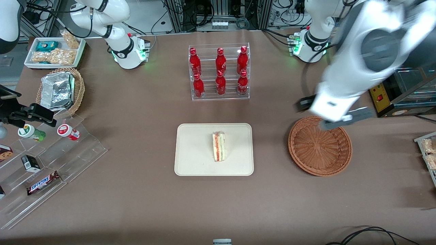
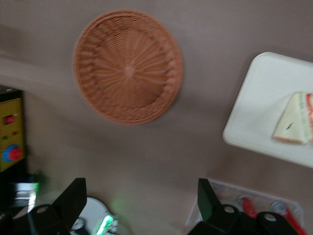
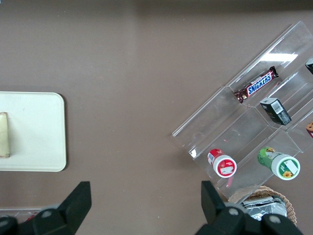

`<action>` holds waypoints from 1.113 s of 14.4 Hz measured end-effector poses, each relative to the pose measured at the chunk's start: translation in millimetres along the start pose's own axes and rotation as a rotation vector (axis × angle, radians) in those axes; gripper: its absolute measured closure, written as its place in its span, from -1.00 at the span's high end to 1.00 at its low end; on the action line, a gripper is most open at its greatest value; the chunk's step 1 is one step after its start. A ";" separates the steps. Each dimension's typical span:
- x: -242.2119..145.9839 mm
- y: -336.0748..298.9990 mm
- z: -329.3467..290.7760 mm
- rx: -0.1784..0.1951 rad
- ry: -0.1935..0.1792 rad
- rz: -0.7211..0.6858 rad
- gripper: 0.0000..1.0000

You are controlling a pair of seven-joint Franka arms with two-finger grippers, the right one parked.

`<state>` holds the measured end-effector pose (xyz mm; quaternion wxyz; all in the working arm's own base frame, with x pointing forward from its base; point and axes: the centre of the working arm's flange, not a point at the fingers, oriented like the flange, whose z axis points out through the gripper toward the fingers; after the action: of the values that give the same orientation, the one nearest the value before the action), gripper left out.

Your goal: Place sandwich from basket to tray

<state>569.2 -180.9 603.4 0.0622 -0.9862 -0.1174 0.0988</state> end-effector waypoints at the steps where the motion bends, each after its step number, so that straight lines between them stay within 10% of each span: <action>1: 3.3 -28.9 -6.0 0.000 -0.011 0.013 1.00; 10: 32.9 -170.7 14.3 -0.018 -0.093 -0.034 1.00; 16: 14.3 -193.0 -17.5 -0.042 0.015 0.084 1.00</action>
<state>544.2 7.0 645.9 0.0383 -0.9920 -0.0776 0.0915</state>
